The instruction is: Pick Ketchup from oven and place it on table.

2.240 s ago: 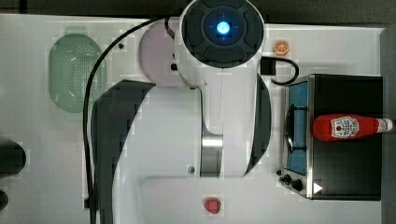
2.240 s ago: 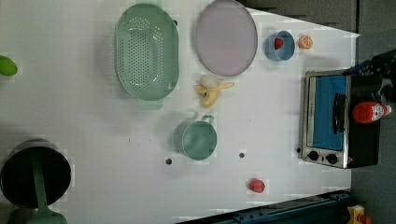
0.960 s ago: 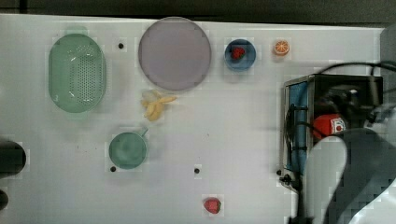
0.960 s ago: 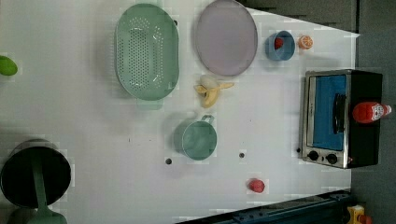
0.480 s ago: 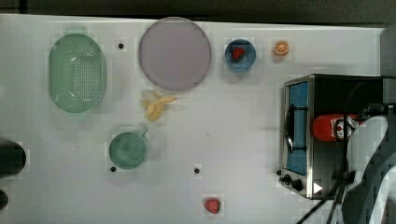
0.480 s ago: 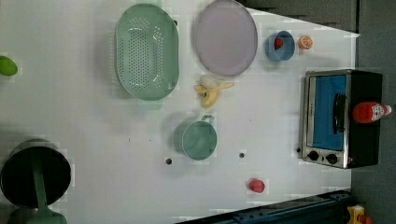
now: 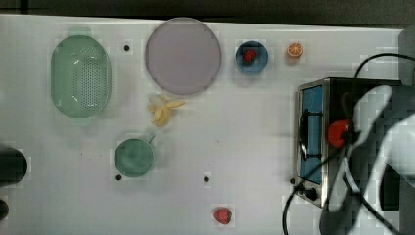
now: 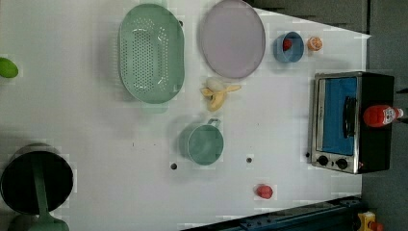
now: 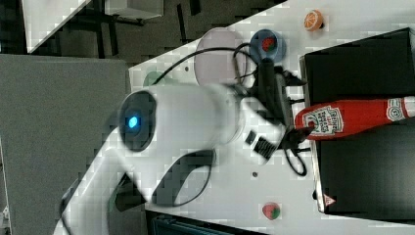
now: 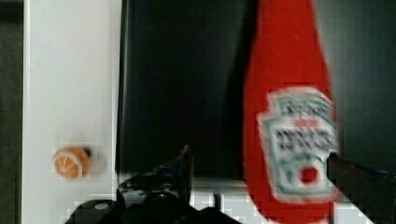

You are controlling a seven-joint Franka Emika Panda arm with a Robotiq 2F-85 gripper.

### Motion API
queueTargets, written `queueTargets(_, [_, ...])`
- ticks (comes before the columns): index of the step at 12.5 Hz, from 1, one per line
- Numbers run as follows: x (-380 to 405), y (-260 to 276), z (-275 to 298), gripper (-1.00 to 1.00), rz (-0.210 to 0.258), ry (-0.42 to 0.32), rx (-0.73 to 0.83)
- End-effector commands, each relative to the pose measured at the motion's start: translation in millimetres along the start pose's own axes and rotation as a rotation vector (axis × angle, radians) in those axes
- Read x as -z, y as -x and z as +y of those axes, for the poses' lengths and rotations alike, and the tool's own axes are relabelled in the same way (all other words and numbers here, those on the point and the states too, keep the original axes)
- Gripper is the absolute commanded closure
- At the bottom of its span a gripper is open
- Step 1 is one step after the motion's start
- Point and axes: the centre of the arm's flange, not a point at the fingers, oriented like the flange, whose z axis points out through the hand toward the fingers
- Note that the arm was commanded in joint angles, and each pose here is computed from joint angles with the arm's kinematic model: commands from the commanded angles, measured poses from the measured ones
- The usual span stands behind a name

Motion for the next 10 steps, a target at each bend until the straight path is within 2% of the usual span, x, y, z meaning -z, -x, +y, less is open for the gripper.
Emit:
queueTargets(1, [-14,-18,15,-1.0,-0.014,-0.006,-0.072])
queueTargets(7, [-49,-15,20,-1.0,-0.057,0.033,-0.094])
queueTargets(8, [-50,-16,20,-0.92,-0.048,0.026,-0.095])
queueTargets(10, [-54,-15,19,-0.43,-0.038,0.016,-0.093])
